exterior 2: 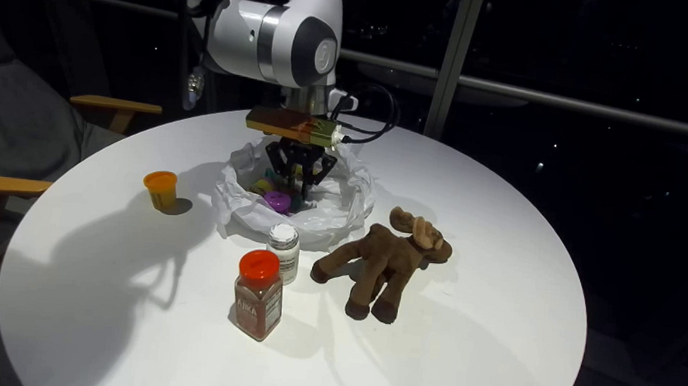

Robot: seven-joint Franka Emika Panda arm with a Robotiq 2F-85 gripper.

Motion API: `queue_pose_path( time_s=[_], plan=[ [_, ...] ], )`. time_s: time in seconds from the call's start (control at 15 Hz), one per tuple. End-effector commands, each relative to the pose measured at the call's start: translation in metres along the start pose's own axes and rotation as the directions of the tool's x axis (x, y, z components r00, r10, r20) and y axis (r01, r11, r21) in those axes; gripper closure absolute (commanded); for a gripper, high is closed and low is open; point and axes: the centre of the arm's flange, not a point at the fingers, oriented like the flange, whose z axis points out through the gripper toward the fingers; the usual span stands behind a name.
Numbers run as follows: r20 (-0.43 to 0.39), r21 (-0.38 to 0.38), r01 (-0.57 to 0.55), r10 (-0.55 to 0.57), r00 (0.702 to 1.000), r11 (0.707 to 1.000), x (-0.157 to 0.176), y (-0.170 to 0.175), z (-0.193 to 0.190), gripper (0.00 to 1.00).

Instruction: Pick up all the objects from plastic bag and put it on the table.

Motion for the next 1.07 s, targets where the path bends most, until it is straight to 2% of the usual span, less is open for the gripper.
queue_pose_path(
  time_s=[0.0, 0.07, 0.2, 0.27, 0.33, 0.8, 0.87, 1.0],
  plan=[
    [-0.043, -0.044, -0.047, 0.045, 0.998, 0.998, 0.005, 0.006, -0.031, 0.9],
    [-0.048, -0.056, -0.053, 0.051, 0.998, 0.997, 0.005, 0.008, -0.039, 0.93],
    [-0.058, -0.087, -0.054, 0.049, 0.997, 0.995, 0.003, 0.011, -0.051, 0.88],
    [-0.059, -0.098, -0.052, 0.047, 0.997, 0.994, 0.002, 0.012, -0.053, 0.72],
    [-0.054, -0.103, -0.047, 0.042, 0.998, 0.994, -0.001, 0.01, -0.055, 0.63],
    [0.029, -0.078, -0.011, 0.013, 0.999, 0.997, -0.014, -0.013, -0.027, 0.1],
    [0.04, -0.078, -0.008, 0.011, 0.999, 0.997, -0.018, -0.014, -0.024, 0.03],
    [0.054, -0.081, -0.008, 0.012, 0.998, 0.997, -0.021, -0.013, -0.018, 0.0]
  ],
)
